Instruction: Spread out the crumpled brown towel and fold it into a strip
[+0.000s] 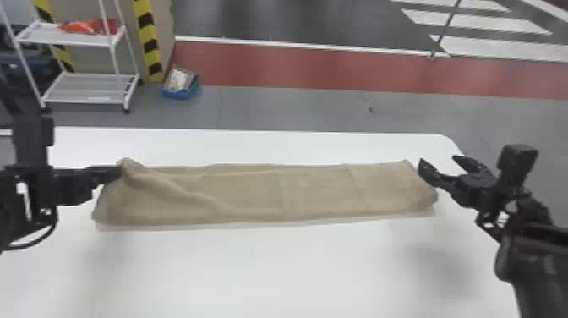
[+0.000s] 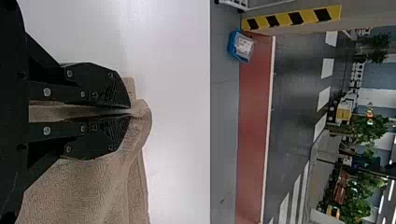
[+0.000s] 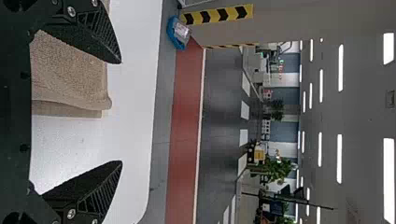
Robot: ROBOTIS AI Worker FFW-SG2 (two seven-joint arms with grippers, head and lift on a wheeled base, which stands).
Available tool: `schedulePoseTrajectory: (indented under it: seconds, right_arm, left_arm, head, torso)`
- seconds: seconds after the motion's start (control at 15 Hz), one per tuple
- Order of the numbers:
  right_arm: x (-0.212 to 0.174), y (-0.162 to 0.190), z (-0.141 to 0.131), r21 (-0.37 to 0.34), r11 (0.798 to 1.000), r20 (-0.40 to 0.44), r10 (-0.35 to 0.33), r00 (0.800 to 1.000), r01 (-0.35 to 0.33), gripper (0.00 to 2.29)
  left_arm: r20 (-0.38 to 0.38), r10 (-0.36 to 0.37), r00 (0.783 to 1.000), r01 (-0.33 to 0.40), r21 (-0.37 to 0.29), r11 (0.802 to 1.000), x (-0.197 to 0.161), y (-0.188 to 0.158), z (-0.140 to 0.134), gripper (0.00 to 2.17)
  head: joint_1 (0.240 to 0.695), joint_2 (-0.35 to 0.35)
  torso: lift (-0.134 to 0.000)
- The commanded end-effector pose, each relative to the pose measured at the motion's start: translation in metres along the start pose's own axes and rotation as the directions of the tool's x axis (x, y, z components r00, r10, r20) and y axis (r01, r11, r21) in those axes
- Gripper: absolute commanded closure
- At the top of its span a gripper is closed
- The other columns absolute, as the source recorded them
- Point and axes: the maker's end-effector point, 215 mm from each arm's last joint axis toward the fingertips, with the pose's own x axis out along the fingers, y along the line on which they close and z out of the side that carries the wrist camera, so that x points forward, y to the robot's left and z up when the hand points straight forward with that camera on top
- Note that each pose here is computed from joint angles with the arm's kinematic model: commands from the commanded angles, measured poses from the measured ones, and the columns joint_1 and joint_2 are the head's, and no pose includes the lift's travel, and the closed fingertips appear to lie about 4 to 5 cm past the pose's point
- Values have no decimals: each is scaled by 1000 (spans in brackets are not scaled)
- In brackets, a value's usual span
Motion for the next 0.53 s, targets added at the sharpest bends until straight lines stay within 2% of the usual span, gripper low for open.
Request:
schedulePoseTrajectory:
  seconds: [0.0,0.13,0.27,0.4,0.47]
  right_arm:
    - [16,9,-2,-17,1000,-24,9,1000,-10,127]
    - [32,10,-2,-32,999,-45,-13,999,12,140]
    - [44,9,-7,-3,1000,-76,-31,997,31,336]
    - [47,9,-18,3,999,-126,-31,992,32,356]
    - [45,8,-33,15,999,-174,-34,984,38,410]
  left_arm:
    - [0,1,1000,-1,-1,1000,0,1,0,1021]
    - [-1,1,1000,-1,2,1000,0,0,-1,1021]
    - [-10,2,1000,-2,2,1000,0,1,-8,1021]
    - [-8,0,1000,0,1,1000,-1,2,-7,1021]
    - [-7,3,1000,-3,1,1000,-1,3,-7,1021]
  head:
    - [695,-136]
    - [695,-131]
    - [695,-125]
    - [695,-122]
    - [695,-122]
  torso:
    - [-124]
    - [-124]
    - [-124]
    - [-124]
    - [-124]
